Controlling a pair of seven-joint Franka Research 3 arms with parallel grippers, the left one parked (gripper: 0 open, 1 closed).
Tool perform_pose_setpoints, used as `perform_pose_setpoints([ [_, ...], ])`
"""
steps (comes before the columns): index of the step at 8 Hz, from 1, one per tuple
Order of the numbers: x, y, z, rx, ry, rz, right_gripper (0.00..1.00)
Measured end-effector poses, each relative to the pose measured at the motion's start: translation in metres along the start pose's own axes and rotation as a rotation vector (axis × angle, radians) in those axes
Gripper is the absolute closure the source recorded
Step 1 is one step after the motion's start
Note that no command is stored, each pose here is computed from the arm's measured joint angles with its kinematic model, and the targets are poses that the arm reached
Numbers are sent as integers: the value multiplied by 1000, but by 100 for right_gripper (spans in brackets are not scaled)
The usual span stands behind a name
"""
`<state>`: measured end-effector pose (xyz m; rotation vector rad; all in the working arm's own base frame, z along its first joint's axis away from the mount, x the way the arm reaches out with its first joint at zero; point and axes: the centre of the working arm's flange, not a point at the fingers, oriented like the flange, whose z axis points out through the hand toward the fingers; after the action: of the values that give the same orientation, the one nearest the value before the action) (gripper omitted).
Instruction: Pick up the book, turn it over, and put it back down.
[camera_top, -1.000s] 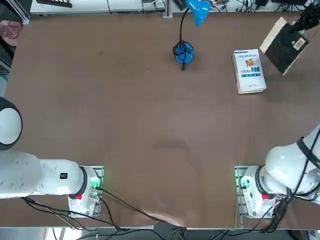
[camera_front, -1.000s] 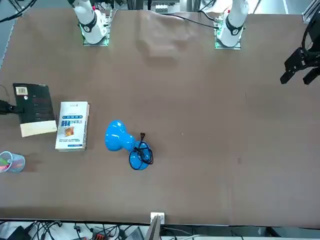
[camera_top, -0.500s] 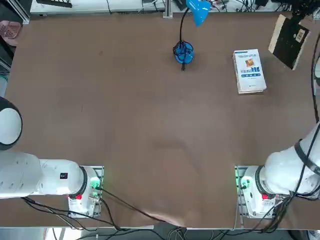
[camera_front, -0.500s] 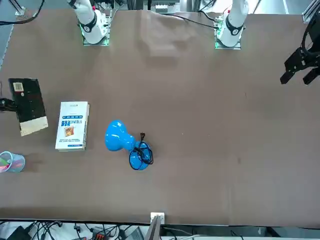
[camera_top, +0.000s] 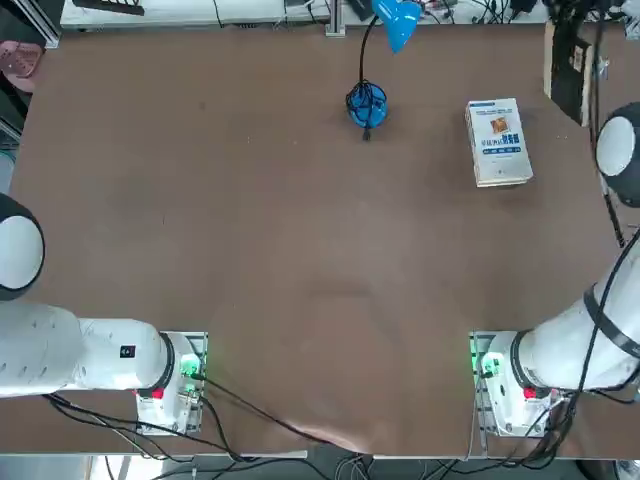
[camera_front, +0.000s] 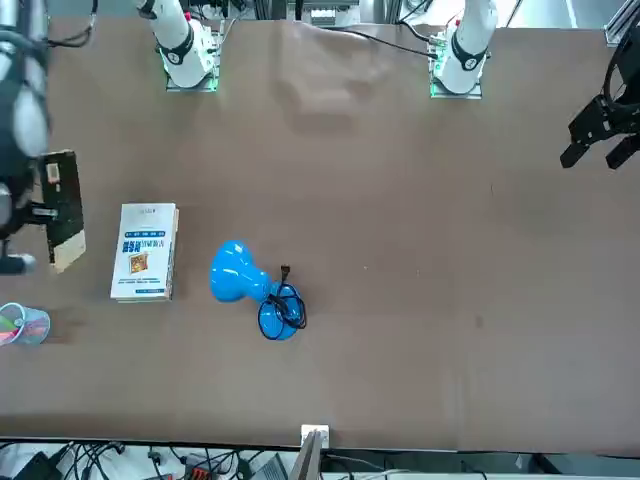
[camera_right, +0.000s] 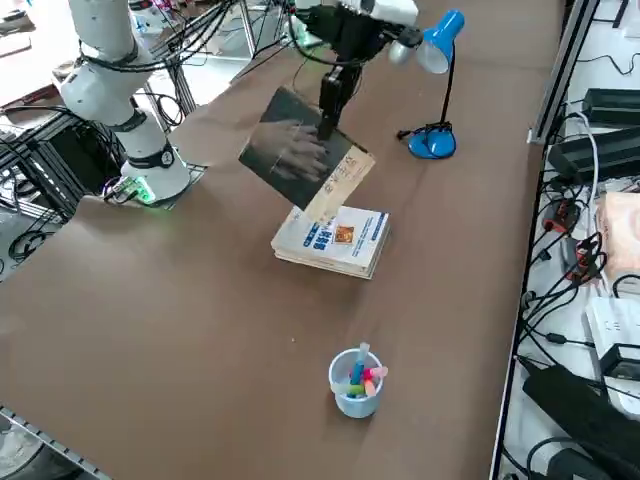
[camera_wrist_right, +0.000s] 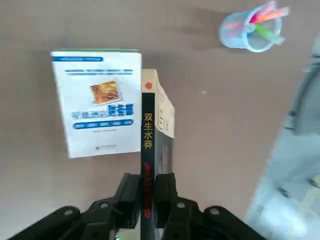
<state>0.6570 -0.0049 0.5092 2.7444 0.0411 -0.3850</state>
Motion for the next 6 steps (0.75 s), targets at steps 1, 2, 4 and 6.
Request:
perform_pose_setpoints([
  [1,2,-34,-2,-89,4,14,89],
  [2,2,-63,-4,-170,17,26,89],
  [4,4,-115,7,-352,60,29,89],
  [6,7,-164,42,-499,130,14,89],
])
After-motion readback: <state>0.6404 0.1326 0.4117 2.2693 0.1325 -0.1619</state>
